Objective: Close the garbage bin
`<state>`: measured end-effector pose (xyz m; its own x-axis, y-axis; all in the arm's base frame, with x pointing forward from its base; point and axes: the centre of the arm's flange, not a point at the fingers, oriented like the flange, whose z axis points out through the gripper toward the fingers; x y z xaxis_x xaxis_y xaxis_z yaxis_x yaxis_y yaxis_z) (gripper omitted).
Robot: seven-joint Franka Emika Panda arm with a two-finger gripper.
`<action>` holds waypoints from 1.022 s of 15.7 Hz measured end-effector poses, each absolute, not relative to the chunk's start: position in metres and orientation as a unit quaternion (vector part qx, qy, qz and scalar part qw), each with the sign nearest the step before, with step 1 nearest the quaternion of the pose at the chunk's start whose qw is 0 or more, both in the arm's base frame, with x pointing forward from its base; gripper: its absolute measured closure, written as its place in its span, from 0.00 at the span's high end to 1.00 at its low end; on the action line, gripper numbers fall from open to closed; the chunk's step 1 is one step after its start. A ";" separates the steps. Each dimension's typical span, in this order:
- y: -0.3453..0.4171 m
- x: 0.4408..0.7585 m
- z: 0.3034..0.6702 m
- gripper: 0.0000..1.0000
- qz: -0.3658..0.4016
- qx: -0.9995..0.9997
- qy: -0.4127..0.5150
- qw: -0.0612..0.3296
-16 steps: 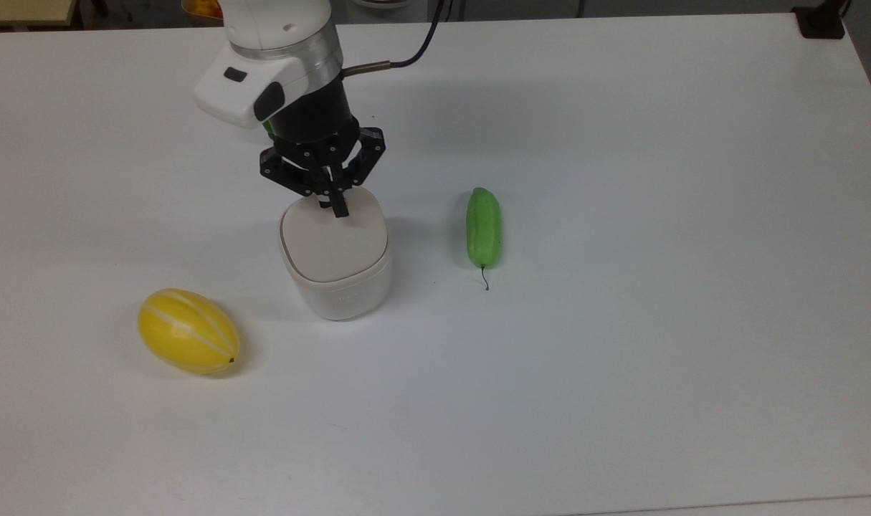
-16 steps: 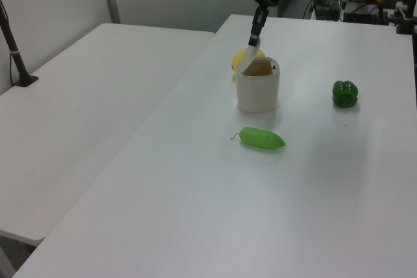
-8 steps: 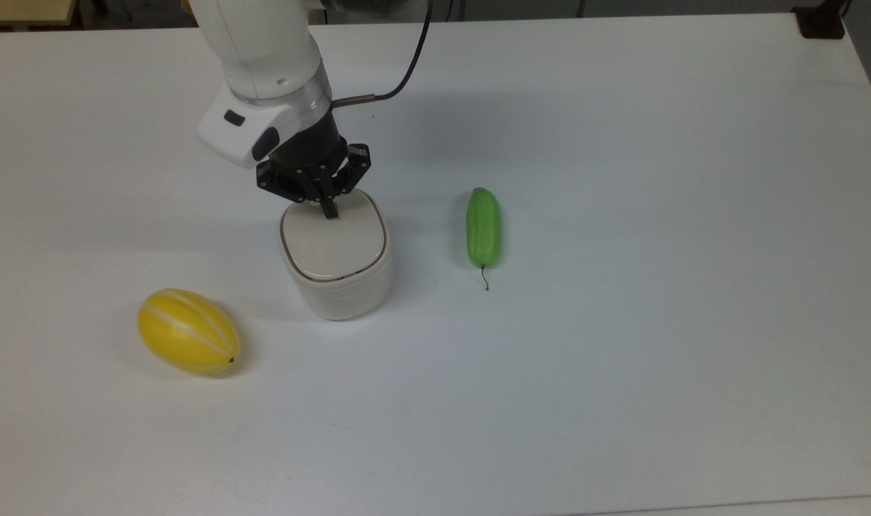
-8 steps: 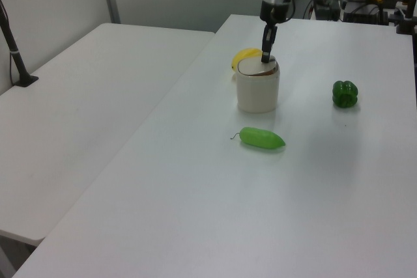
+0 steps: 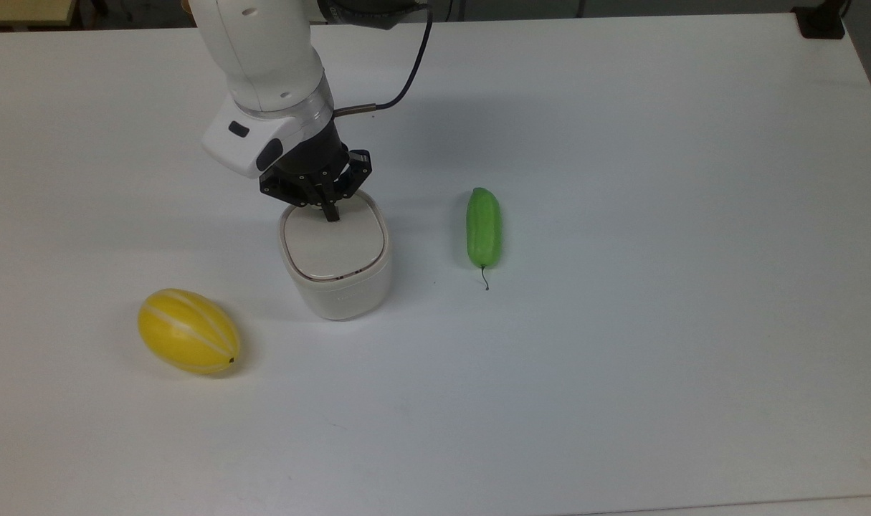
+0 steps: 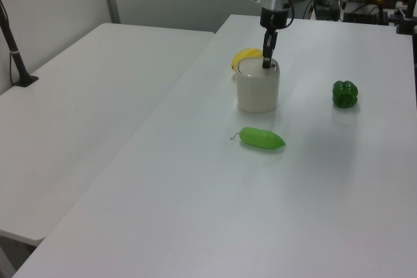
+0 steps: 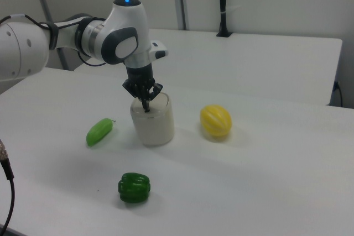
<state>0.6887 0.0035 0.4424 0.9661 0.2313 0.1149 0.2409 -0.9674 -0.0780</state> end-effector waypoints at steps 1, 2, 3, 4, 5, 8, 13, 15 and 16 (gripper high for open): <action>0.004 0.689 0.442 0.01 -0.053 -0.990 -0.119 0.046; 0.004 0.689 0.443 0.01 -0.053 -0.990 -0.119 0.046; 0.003 0.689 0.444 0.01 -0.054 -0.991 -0.114 0.046; 0.003 0.689 0.448 0.01 -0.058 -0.992 -0.104 0.046; 0.002 0.690 0.454 0.01 -0.064 -0.992 -0.095 0.046; -0.013 0.681 0.498 0.04 -0.094 -0.993 -0.061 0.048; -0.066 0.626 0.563 0.36 -0.067 -0.995 0.015 0.067; -0.088 0.597 0.583 0.57 -0.034 -0.997 0.037 0.062; -0.096 0.584 0.591 0.65 -0.021 -0.997 0.042 0.060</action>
